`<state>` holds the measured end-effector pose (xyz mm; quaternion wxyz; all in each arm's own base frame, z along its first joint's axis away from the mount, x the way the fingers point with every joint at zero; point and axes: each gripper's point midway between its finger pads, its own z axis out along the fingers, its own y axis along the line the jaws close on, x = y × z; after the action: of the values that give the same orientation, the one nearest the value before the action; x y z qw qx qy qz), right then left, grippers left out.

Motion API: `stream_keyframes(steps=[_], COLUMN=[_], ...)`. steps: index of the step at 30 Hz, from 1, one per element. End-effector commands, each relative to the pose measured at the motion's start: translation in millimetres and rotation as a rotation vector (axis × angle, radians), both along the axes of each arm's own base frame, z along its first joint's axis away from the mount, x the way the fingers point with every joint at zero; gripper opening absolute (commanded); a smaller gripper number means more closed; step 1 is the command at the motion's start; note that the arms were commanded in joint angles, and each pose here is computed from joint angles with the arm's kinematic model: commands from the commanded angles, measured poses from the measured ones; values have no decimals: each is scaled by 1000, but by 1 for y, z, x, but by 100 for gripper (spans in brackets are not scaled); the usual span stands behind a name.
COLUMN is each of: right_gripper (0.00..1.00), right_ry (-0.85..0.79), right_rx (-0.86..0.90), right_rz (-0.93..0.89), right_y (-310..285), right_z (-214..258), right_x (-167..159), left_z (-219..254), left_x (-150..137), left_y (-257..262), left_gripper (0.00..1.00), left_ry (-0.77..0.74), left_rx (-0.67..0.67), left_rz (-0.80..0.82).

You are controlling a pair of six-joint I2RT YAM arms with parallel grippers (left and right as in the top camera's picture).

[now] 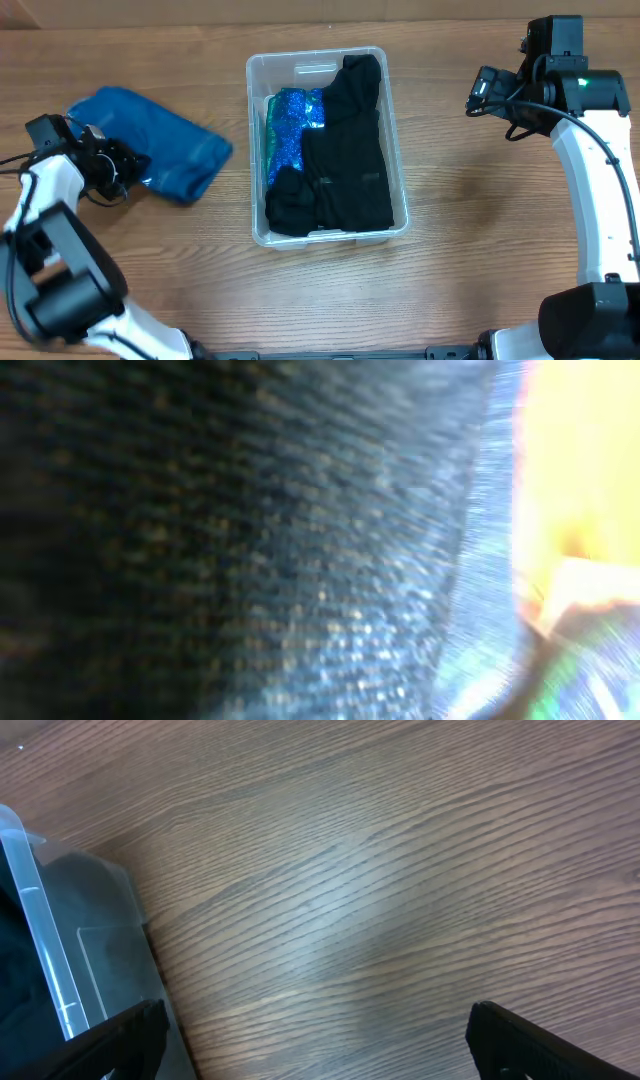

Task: Pack container
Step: 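Move the left gripper to the folded blue denim and grasp it, then lift the denim over the bin and lay it on top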

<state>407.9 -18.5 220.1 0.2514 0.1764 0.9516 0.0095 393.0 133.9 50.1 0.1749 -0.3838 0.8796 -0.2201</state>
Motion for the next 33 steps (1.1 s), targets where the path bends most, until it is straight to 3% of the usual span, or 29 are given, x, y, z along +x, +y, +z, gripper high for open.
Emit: stream_keyframes(steps=[1,4,7,10,11,14,16,21,29,33], right_gripper=[100,100,100,100,100,100,100,100,100,100], right_ry=[-15,-12,-11,-9,-6,2,4,4,3,3], right_rx=[3,3,3,3,3,3,3,3,3,3], right_rz=[3,3,3,3,3,3,3,3,3,3], right_y=[0,0,0,0,0,0,0,0,0,0], right_z=[5,4,4,4,4,3,2,2,3,3], right_x=[-1,-1,-1,-2,-3,-4,-5,-5,-4,-5], left_z=[139,247,332,365,361,310,264,201,165,158], left_x=[10,-9,-20,-24,-24,-35,-28,-7,3,-3], left_y=[-31,-82,-153,-235,-254,-350,-379,-387,-346,-341], left_gripper=[4,4,4,4,4,4,4,4,4,4], left_ry=[-354,-604,-814,-936,-943,-974,-885,-706,-483,-440], left_rx=[121,261,289,291,296,283,240,187,377,385], left_rz=[-134,-241,-401,-610,-666,-1115,-1221,-1228,-1095,-1097])
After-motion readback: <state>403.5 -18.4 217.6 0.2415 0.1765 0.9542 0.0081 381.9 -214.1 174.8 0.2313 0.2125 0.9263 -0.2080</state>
